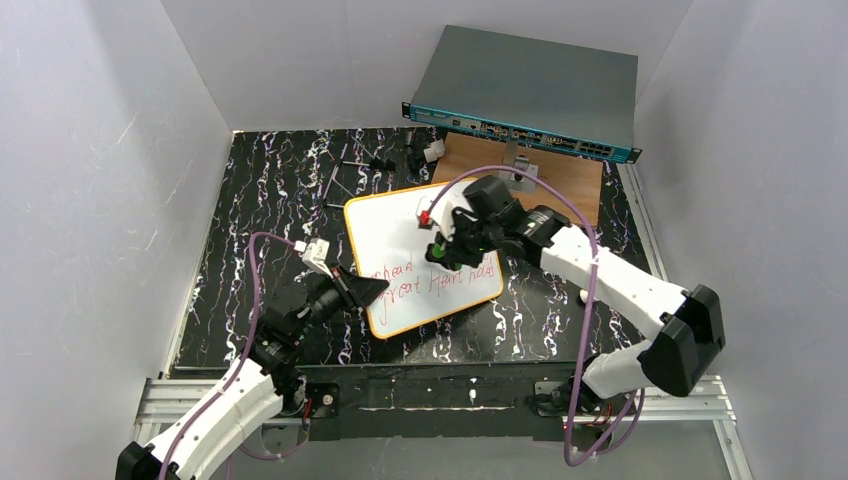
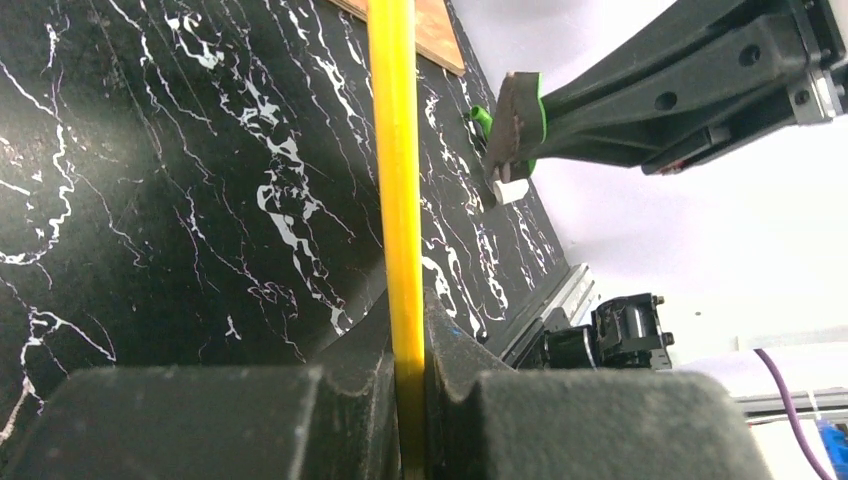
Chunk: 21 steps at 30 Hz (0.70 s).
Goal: Erase the whiteboard
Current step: Erase the whiteboard at the center of the board.
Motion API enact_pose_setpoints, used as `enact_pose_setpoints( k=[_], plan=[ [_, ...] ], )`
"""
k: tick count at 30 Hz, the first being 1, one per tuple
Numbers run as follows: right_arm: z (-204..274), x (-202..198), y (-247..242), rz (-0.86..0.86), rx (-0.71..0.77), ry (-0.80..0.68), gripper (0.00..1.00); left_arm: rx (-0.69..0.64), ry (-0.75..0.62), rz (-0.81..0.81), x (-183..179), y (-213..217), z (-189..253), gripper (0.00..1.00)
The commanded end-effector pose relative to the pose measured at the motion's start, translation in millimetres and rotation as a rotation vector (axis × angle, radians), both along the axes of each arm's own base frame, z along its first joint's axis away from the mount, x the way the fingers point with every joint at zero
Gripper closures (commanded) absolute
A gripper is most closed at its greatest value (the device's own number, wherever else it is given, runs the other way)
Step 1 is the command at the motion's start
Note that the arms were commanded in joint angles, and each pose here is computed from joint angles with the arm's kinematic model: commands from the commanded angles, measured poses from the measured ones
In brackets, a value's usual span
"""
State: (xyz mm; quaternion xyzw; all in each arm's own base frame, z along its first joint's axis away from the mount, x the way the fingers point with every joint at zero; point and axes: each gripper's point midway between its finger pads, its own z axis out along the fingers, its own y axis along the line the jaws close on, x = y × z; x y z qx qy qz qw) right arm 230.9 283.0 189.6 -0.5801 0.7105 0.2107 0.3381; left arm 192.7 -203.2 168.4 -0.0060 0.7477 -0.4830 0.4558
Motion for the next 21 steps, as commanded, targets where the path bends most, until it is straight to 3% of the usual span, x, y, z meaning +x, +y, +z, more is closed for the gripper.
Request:
enact_pose_setpoints(
  k=[1, 8, 21],
  plan=[
    [10, 7, 31, -0.016, -0.012, -0.056, 0.99, -0.068, -0.051, 0.007, 6, -4, 20, 1.00],
    [26, 0, 76, 0.028, -0.004, -0.060, 0.99, -0.085, -0.038, -0.009, 8, -9, 20, 1.00],
    [-4, -21, 84, 0.105, -0.116, -0.133, 0.99, -0.070, -0.055, -0.006, 7, -7, 17, 1.00]
  ],
)
